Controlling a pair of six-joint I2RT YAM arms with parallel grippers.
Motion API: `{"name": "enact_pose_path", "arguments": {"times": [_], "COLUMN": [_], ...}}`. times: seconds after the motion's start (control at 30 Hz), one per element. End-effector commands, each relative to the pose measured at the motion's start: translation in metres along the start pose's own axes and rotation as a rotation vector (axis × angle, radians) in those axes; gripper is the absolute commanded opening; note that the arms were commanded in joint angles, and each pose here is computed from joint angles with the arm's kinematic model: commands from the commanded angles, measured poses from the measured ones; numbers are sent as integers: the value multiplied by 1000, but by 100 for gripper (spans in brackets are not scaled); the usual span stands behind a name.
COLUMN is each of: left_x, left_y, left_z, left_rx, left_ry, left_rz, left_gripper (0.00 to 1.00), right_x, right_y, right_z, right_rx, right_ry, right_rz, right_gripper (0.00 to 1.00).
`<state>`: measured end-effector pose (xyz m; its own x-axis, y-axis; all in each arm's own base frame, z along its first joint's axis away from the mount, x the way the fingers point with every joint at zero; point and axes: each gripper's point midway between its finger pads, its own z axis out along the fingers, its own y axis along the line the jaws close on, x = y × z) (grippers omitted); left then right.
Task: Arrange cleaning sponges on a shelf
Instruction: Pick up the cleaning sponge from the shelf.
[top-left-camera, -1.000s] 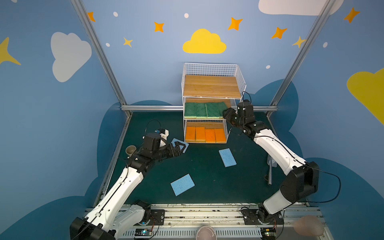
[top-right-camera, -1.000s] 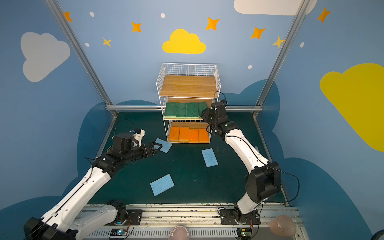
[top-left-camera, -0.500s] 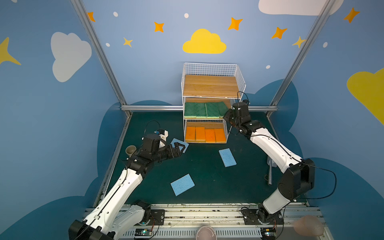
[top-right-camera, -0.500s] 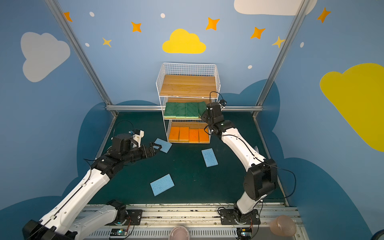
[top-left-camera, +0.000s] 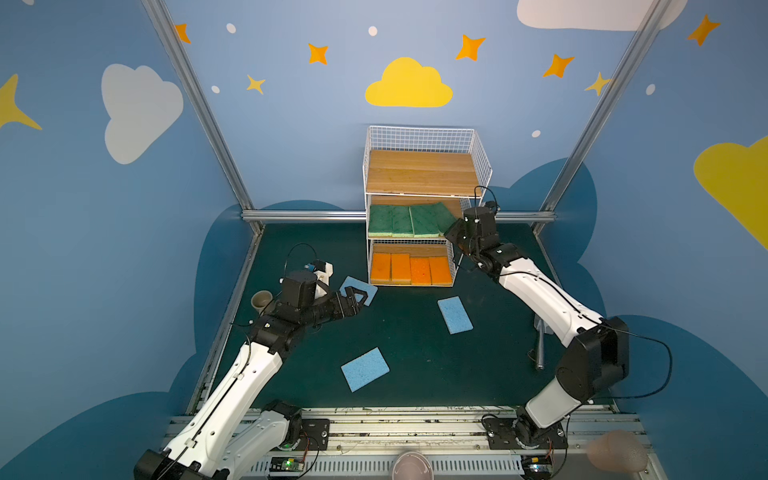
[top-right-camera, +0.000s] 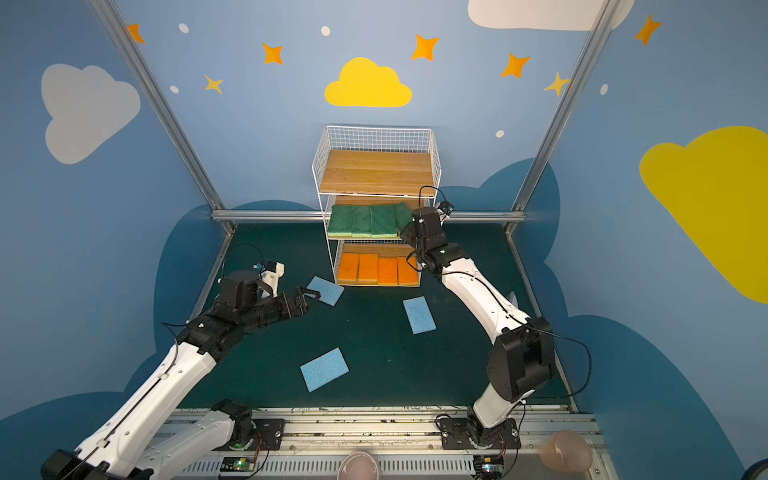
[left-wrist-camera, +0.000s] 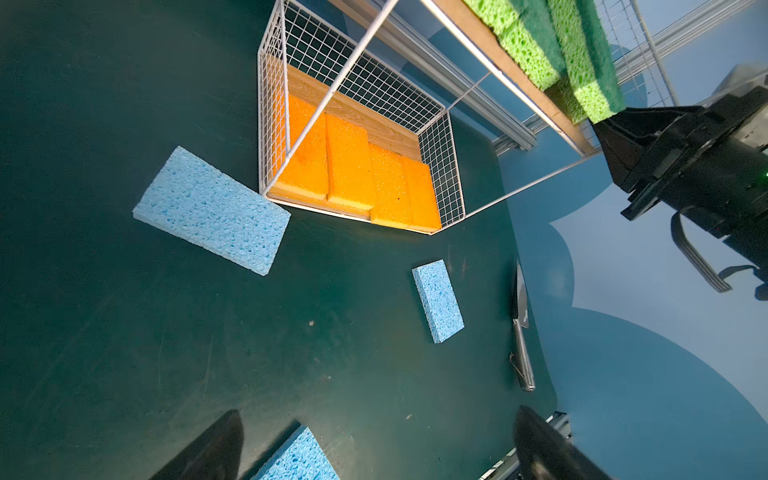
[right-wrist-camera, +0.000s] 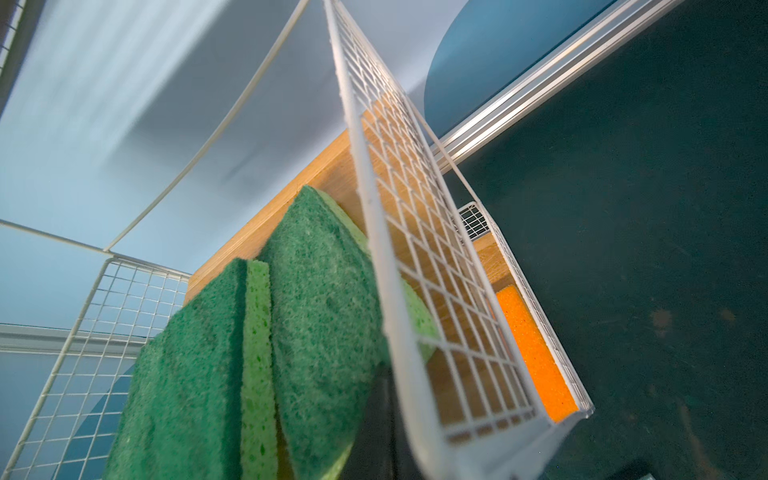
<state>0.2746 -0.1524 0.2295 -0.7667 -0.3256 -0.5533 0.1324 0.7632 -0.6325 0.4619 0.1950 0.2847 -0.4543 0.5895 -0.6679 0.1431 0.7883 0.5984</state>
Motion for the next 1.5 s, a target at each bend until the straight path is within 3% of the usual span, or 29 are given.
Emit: {"name": "enact_pose_path", "arguments": {"times": [0.0,0.77,1.47], "left_x": [5,-3,-7], "left_y": [3,-9,-39], "left_z": [-2,0,28], "left_rx": [-6,25,76], "left_ry": [13,25,51], "left_rz": [13,13,45], "left_gripper": [100,100,98], "right_x": [12,-18,-45], "right_y": [10,17,19], "right_z": [-17,-86,-139], "right_rx": [-38,-45,-87], "right_ry": [42,-124,-200], "right_rz": [-12,-59,-171], "right_gripper": [0,0,0]}}
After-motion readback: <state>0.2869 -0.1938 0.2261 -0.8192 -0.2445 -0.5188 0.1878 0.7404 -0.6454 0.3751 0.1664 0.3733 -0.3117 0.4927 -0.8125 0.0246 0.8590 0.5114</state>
